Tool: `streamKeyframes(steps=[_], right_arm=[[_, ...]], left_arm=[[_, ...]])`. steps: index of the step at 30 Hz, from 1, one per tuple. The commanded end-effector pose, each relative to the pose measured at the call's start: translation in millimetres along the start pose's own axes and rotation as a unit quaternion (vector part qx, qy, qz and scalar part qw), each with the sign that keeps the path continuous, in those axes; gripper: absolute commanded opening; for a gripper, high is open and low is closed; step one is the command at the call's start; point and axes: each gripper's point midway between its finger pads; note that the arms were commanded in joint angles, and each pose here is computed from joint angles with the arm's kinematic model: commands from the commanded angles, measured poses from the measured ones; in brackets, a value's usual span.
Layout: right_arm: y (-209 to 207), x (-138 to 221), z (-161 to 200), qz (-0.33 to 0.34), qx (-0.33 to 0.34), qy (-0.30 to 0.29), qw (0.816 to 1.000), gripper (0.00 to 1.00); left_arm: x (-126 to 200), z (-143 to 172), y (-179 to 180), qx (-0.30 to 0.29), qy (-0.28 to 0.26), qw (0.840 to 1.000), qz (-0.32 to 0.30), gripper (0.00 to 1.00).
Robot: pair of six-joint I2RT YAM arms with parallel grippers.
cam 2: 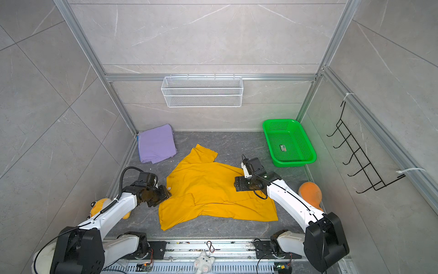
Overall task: Fold and stack t-shirts
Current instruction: Flatten out the T-shirt at the center of the table.
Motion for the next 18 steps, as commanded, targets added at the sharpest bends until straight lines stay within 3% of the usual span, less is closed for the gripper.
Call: streamKeyframes(steps=[1,6,10,14,18], right_arm=[[-0.1,1.3,-7.4,0.005,-0.005,-0.012,1.000,0.82],[-0.7,2.2,-7.8,0.007,-0.005,-0.013,1.000,0.82],[-0.8,4.3,-8.7,0.009,-0.002,-0.014,1.000,0.82],[-2.5,4.3,-7.2,0.014,-0.001,-0.012,1.000,0.82],[-3.8,3.8,-6.6,0.016,0.000,-0.012,1.000,0.82]], left_arm=[[0.1,-14.0,0.4,-0.003,-0.037,0.999,-0.008,0.52],[-2.1,-16.3,0.4,-0.006,-0.047,0.999,0.000,0.57],[-5.3,-11.5,3.4,-0.008,-0.032,0.999,-0.008,0.52],[-2.4,-4.8,5.2,-0.011,-0.030,0.999,-0.008,0.38],[-0.3,0.9,11.6,-0.029,-0.038,0.998,-0.037,0.38]])
Point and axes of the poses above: each gripper's point midway between its finger pads, its own x axis back along the fingers, its own y axis along the line the jaws close on, z = x × y, and after that the axes turned 15 degrees about x, right-handed
